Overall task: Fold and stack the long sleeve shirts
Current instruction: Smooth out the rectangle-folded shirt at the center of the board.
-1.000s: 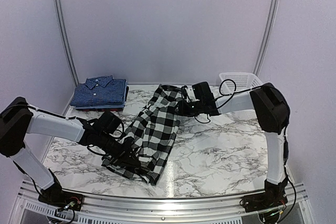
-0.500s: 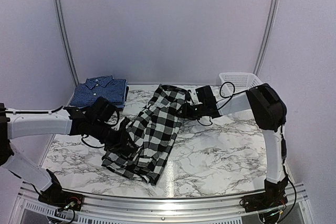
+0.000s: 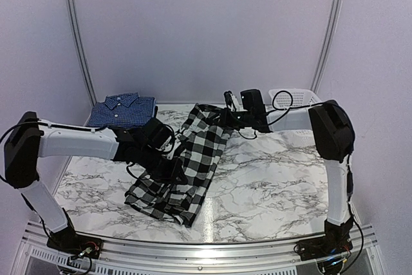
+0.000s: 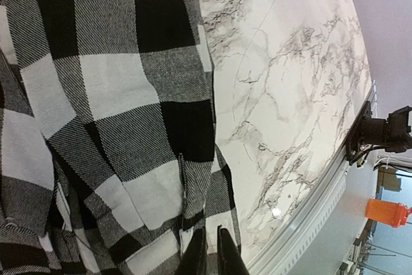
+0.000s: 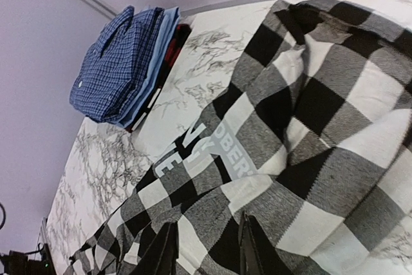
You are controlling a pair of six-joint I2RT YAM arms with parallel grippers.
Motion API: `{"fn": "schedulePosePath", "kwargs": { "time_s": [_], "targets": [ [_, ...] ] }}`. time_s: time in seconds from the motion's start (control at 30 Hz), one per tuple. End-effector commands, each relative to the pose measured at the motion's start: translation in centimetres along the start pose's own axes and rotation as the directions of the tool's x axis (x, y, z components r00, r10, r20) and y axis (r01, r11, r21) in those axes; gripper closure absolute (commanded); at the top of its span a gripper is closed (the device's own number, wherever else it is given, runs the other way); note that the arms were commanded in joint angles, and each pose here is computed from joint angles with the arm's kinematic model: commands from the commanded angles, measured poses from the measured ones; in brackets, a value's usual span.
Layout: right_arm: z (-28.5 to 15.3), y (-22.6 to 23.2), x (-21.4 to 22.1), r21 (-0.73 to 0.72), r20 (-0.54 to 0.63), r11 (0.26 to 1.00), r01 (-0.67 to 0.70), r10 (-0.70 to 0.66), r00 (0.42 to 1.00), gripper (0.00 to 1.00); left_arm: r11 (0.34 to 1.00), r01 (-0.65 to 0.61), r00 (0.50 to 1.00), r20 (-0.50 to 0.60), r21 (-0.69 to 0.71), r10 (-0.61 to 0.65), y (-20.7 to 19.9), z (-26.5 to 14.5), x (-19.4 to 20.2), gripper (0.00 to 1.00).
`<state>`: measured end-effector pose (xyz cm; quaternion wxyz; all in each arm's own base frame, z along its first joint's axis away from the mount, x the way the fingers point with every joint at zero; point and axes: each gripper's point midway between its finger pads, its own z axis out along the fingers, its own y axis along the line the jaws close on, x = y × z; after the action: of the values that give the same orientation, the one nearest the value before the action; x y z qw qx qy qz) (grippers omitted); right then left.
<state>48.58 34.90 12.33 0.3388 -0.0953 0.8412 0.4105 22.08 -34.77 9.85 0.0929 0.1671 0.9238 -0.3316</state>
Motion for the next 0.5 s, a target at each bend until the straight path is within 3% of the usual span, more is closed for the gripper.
{"fn": "schedulePosePath", "kwargs": {
  "time_s": [0.0, 0.47],
  "targets": [
    [2.8, 0.5, 0.0, -0.107, -0.021, 0.994, -0.038, 0.036, 0.999, 0.75, 0.998, -0.062, 0.998, -0.013, -0.001, 0.062, 0.6, 2.3, -0.3, 0.96],
    [6.5, -8.7, -0.1, -0.018, -0.06, 0.984, -0.177, 0.176, 0.983, 0.79, 0.997, -0.06, 0.987, -0.149, -0.044, 0.053, 5.5, 6.8, 4.7, 1.0]
  ]
}}
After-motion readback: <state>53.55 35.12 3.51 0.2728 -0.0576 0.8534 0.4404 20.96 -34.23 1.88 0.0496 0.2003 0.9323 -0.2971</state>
